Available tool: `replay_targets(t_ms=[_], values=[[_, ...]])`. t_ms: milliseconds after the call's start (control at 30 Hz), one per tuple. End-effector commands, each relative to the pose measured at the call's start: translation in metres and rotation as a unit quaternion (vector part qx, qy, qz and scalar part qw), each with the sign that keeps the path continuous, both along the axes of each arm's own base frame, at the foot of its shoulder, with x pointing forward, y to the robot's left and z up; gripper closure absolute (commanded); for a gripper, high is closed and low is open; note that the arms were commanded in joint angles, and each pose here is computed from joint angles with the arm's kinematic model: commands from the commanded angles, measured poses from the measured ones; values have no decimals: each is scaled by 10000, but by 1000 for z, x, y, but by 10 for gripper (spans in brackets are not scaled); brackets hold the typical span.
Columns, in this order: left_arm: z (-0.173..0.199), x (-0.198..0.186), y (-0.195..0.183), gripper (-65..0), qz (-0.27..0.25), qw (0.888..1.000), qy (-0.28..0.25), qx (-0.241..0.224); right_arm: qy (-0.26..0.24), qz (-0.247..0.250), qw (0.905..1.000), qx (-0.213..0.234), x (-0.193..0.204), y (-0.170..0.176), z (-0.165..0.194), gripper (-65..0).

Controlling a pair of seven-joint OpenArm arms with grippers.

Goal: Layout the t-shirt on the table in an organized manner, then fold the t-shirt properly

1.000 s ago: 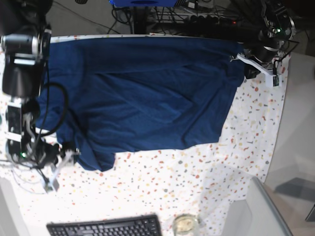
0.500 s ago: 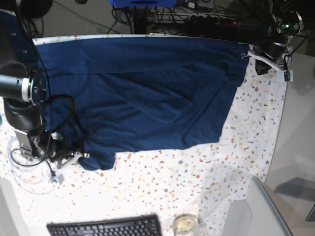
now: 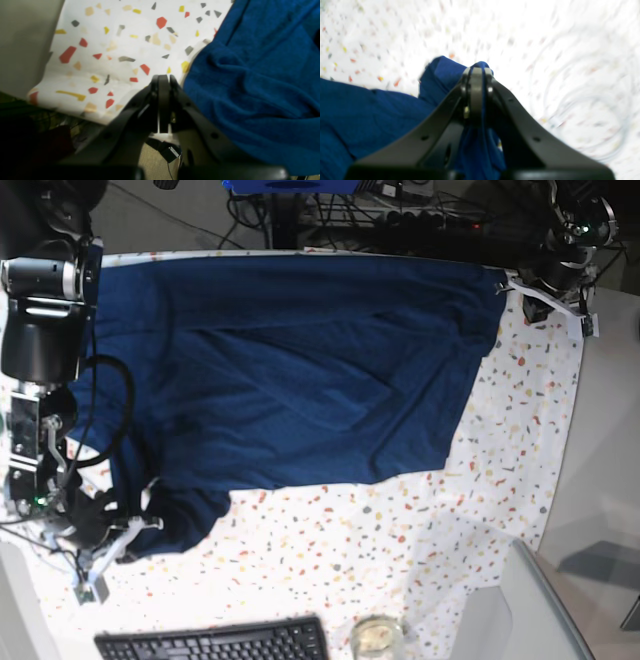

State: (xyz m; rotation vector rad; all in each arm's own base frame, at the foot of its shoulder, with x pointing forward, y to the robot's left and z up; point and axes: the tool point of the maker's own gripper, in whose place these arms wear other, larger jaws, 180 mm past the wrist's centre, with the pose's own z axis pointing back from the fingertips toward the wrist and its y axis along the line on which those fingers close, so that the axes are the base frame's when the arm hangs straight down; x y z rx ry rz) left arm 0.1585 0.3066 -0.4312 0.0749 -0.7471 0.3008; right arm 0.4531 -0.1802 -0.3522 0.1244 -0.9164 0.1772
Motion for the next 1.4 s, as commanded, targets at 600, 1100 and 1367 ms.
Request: replay_targets(t_ms=[600, 1100, 1367], values=[[11, 9, 3, 0, -22, 9997, -230, 62, 58, 304, 9994, 167, -70, 37, -15, -5], [9, 10, 5, 0, 42, 9997, -240, 38, 691, 422, 9967, 22, -74, 41, -23, -368], [15, 2, 6, 0, -12, 9997, -203, 153, 1201, -604, 9886, 672, 14, 9, -48, -372]])
